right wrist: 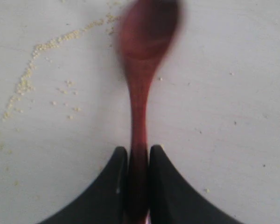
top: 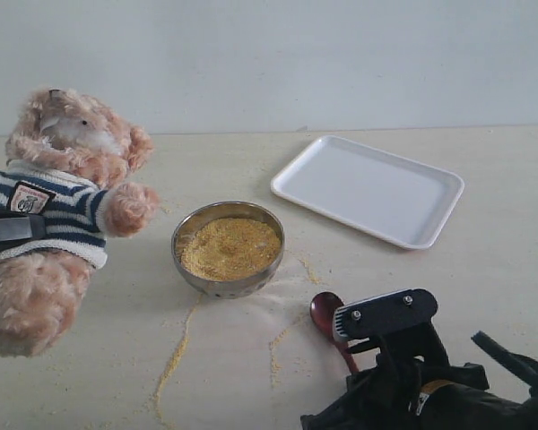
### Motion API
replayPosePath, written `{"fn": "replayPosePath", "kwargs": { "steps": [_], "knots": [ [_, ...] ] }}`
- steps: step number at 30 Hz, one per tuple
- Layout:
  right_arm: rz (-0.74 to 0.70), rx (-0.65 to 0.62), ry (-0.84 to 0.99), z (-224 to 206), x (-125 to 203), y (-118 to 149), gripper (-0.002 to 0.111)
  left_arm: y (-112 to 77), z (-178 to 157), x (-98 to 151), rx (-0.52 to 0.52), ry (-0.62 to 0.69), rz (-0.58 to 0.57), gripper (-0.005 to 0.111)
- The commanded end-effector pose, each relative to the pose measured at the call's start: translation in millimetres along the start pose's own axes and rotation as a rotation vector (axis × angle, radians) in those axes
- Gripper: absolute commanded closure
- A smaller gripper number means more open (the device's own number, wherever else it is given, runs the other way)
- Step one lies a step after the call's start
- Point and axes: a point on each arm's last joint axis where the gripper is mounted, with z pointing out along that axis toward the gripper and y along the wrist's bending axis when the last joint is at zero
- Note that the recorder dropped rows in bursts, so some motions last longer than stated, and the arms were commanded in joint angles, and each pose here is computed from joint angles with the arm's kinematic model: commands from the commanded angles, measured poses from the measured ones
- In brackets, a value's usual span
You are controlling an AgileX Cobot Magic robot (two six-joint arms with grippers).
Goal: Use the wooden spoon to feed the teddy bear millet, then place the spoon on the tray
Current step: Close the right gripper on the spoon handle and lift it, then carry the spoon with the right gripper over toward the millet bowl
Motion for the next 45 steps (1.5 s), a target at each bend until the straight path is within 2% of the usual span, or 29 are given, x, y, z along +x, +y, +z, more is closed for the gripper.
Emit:
{"fn": "replayPosePath", "kwargs": {
  "steps": [1,3,6,11,14,19,26,29,34,37,40,43,45],
  "knots": [
    [0.102,0.059,0.027,2,4,-6,0.108,-0.7,0,-1,0.012,-0.016,-0.013,0.102],
    [0.137,0.085,0.017,2,3,-8,0.108,-0.7,0,-1,0.012,-0.016,-0.013,0.102],
    [0.109,0.085,0.001,1,1,-8,0.108,-0.7,0,-1,0.012,-0.016,-0.013,0.102],
    [-0.011,0.067,-0.034,-6,-7,-7,0.108,-0.7,0,-1,0.012,-0.016,-0.013,0.102],
    [-0.146,0.051,-0.055,-12,-12,-6,0.108,-0.7,0,-1,0.012,-0.016,-0.013,0.102],
    [-0.281,0.003,-0.142,-33,-29,-4,0.108,-0.9,0,-1,0.014,-0.016,-0.013,0.102],
    [-0.398,0.024,-0.278,-74,-54,-11,0.108,-0.9,0,-1,0.014,-0.016,-0.013,0.102],
    [-0.419,0.043,-0.322,-95,-72,-12,0.108,-0.9,0,-1,0.014,-0.016,-0.013,0.102],
    [-0.490,0.088,-0.413,-128,-134,-15,0.108,-0.9,0,-1,0.014,-0.016,-0.013,0.102],
    [-0.419,0.120,-0.493,-136,-175,-23,0.108,-0.9,0,-1,0.014,-0.016,-0.013,0.102],
    [-0.415,0.143,-0.537,-138,-204,-28,0.108,-0.9,0,-1,0.014,-0.016,-0.013,0.102],
    [-0.472,0.243,-0.488,-121,-215,-41,0.108,-0.9,0,-1,0.014,-0.016,-0.013,0.102],
    [-0.515,0.417,-0.412,-108,-216,-59,0.108,-0.9,0,-1,0.014,-0.016,-0.013,0.102]
  ]
}}
